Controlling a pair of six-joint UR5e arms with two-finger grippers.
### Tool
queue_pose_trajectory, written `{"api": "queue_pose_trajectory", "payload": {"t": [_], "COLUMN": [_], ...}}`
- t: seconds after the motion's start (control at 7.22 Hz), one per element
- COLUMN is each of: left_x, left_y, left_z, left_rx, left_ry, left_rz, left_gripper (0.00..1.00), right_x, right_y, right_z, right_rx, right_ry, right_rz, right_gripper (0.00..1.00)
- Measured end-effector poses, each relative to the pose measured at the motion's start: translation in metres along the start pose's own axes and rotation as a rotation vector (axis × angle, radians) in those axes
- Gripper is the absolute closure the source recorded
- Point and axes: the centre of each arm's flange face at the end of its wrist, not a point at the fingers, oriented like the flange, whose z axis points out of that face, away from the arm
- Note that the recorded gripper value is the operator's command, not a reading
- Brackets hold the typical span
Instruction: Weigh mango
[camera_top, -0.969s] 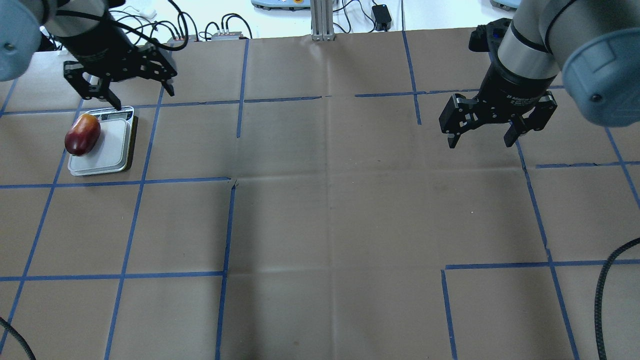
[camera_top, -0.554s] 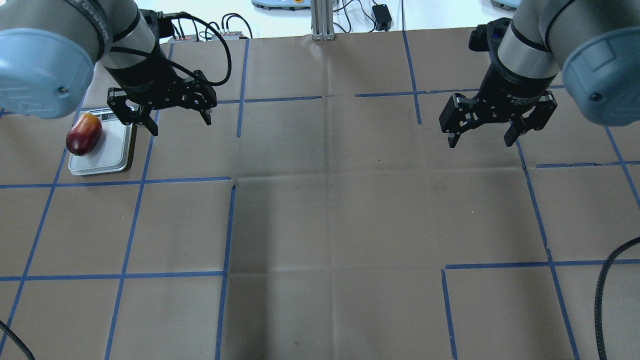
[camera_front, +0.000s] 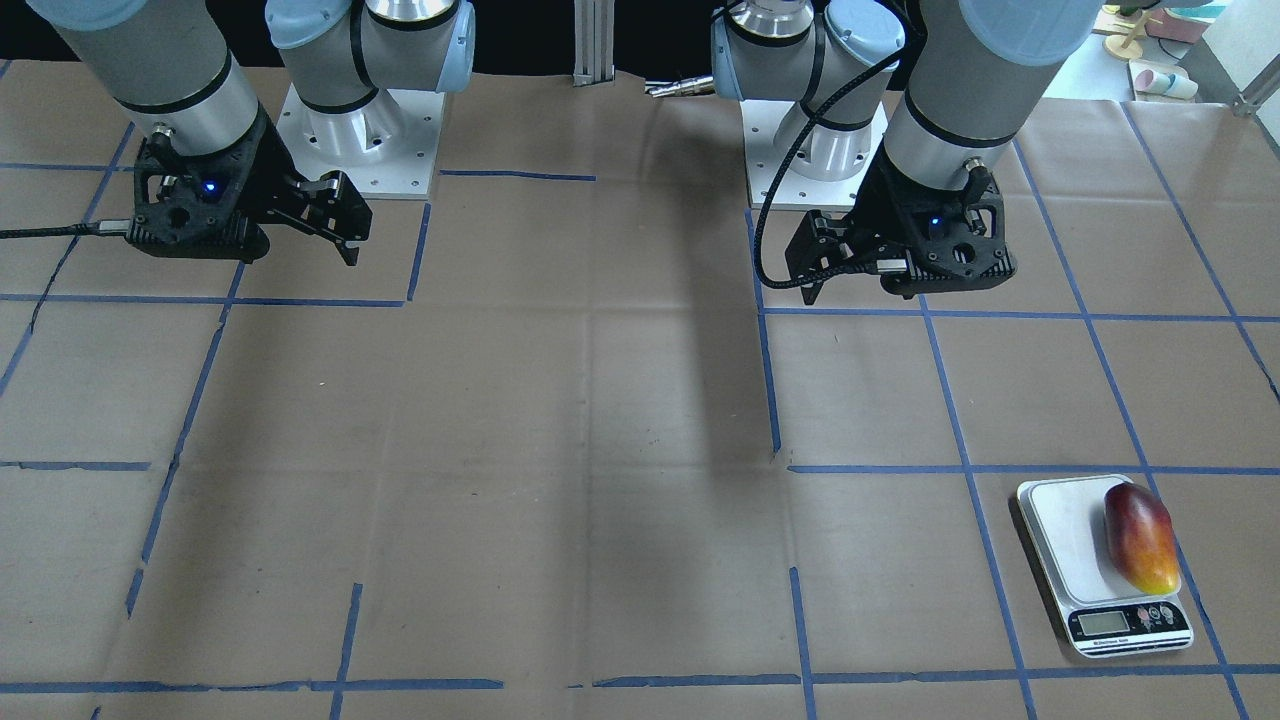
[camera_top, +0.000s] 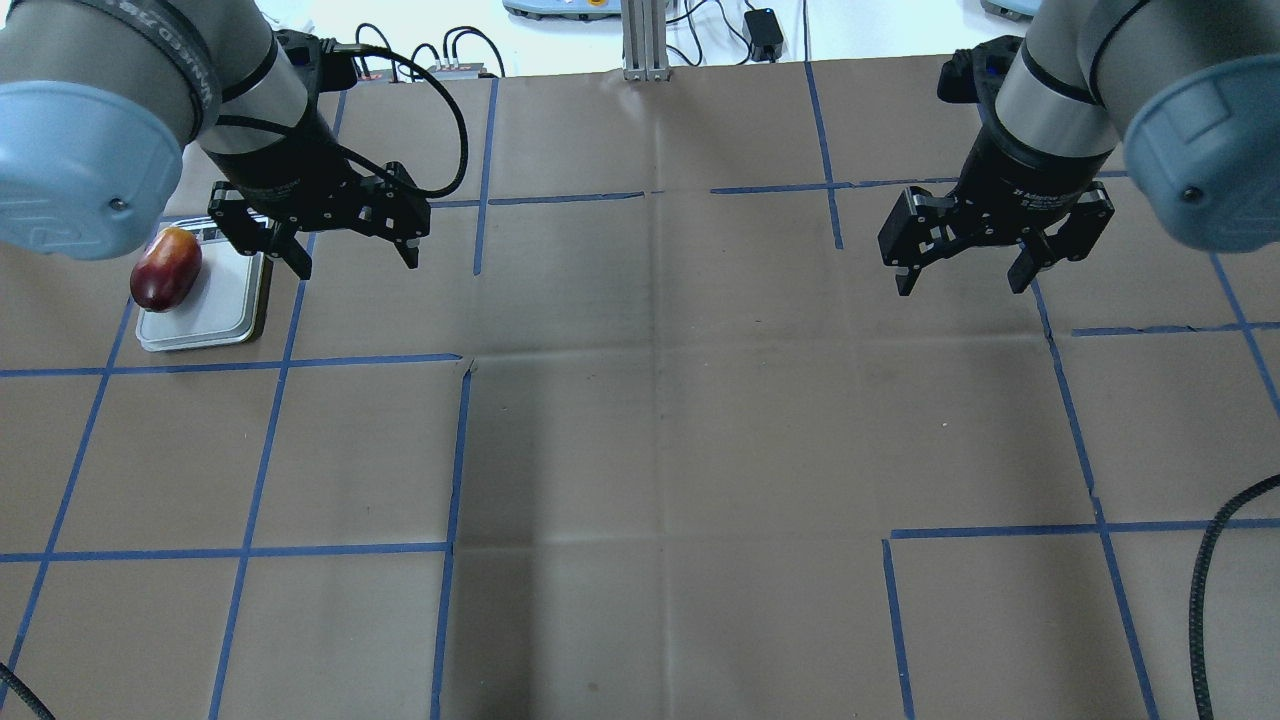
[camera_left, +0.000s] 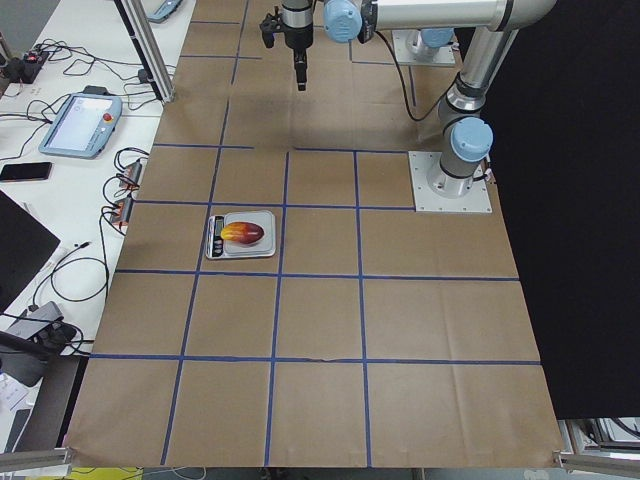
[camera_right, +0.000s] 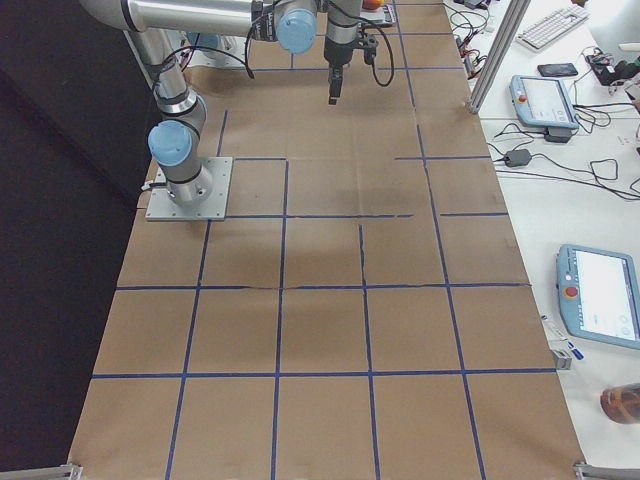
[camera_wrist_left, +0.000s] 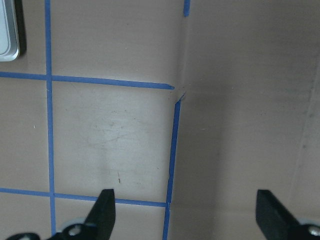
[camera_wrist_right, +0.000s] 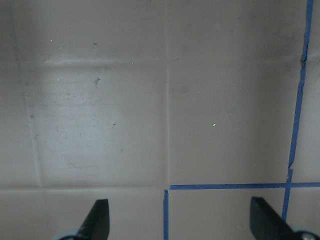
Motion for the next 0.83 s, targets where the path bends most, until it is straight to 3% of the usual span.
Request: {"api": "queue_pose_trajectory", "payload": {"t": [0.83], "left_x": [0.0007], "left_y": [0.0032], "left_z": [-0.0043], "left_rx": [0.008], "left_ry": [0.005], "left_rz": [0.070], "left_gripper": [0.01], "right_x": [0.0000], "right_y": [-0.0001], "right_z": [0.0002], "right_rx": [0.000], "right_ry": [0.000], "right_rz": [0.000], "right_gripper": [0.00]}}
